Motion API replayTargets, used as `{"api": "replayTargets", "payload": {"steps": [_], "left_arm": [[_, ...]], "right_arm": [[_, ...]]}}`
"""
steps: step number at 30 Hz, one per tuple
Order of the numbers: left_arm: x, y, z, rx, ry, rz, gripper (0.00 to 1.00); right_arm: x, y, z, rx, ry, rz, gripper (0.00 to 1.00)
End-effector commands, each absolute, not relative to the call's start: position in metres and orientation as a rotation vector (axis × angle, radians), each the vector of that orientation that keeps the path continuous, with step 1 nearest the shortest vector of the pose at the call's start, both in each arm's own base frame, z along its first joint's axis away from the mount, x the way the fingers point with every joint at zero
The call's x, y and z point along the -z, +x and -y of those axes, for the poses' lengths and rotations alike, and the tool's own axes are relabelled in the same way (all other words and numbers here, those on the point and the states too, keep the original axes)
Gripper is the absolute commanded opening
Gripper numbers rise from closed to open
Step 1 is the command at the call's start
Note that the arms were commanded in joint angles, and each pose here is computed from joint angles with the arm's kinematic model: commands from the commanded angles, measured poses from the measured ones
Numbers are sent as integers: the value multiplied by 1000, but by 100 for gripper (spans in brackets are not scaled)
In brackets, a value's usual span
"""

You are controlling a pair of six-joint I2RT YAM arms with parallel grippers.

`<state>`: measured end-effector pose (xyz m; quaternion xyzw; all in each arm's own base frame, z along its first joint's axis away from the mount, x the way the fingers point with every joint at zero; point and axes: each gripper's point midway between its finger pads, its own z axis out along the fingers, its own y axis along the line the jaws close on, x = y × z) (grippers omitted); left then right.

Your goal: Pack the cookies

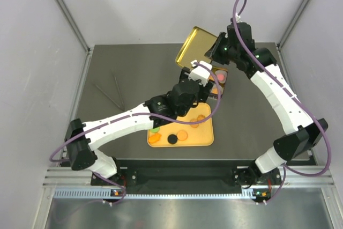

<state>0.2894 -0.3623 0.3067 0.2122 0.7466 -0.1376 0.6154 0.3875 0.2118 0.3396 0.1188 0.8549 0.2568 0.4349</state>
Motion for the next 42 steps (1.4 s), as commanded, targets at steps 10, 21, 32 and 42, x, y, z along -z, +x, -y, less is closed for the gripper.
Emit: {"api": "replayTargets", "payload": {"steps": [10, 21, 32, 42], "left_arm": [[-350, 326, 366, 68, 428, -1543, 66], [-345, 337, 368, -20, 425, -1522, 34], [-356, 330, 374, 106, 438, -1550, 0], [-352, 342, 374, 537, 361, -1689, 0]], "right_arm": [[-359, 384, -219, -686, 380, -2107, 0], [-356, 378, -221, -699, 404, -2128, 0], [-370, 377, -217, -699, 324, -2064, 34], [-432, 375, -166, -669, 278, -1811, 100]]}}
